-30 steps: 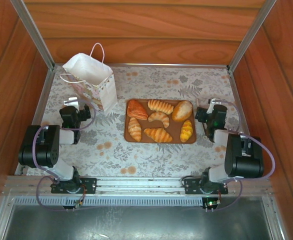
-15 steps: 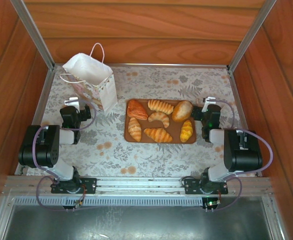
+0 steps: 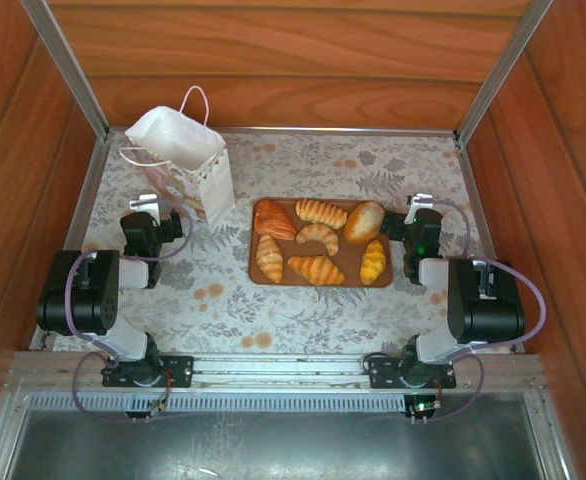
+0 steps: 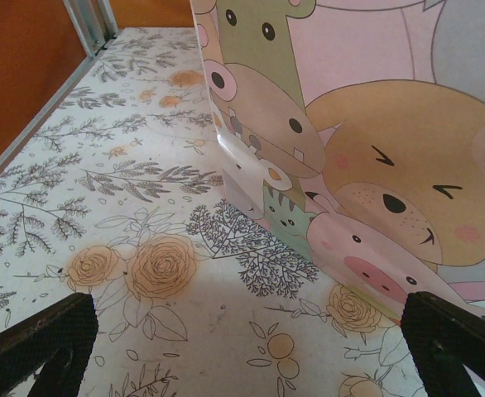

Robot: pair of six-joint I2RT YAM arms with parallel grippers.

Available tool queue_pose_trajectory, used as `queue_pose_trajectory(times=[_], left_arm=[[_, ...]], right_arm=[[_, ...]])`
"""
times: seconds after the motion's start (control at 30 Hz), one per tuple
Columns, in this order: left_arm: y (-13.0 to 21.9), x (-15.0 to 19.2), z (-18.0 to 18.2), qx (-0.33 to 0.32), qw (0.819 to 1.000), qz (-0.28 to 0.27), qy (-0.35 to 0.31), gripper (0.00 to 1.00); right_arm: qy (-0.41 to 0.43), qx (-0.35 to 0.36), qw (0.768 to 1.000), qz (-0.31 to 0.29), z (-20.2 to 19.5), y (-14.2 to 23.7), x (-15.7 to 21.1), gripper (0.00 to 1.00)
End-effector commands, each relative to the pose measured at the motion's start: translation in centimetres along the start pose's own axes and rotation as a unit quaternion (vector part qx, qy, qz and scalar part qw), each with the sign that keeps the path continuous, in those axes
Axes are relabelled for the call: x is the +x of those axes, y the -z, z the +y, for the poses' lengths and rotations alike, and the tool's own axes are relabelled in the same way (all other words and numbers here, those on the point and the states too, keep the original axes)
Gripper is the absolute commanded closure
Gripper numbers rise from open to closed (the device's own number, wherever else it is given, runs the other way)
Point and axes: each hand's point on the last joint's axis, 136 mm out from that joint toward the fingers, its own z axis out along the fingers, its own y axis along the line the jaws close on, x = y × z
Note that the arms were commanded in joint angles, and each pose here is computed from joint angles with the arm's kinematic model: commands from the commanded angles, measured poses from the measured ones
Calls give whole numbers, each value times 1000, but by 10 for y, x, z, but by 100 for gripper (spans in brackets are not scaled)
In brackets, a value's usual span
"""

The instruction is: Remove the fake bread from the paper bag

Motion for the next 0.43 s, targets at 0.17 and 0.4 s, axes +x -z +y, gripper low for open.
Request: queue_pose_trajectory(times=[0.17, 0.4], left_arm=[[0, -8, -4, 10, 1000, -12, -2, 0], [-1, -9, -4, 10, 1000, -13, -3, 0]], right_arm=[[3, 6, 1000, -16, -1, 2, -7, 0], [2, 6, 1000, -17, -2, 2, -8, 0]])
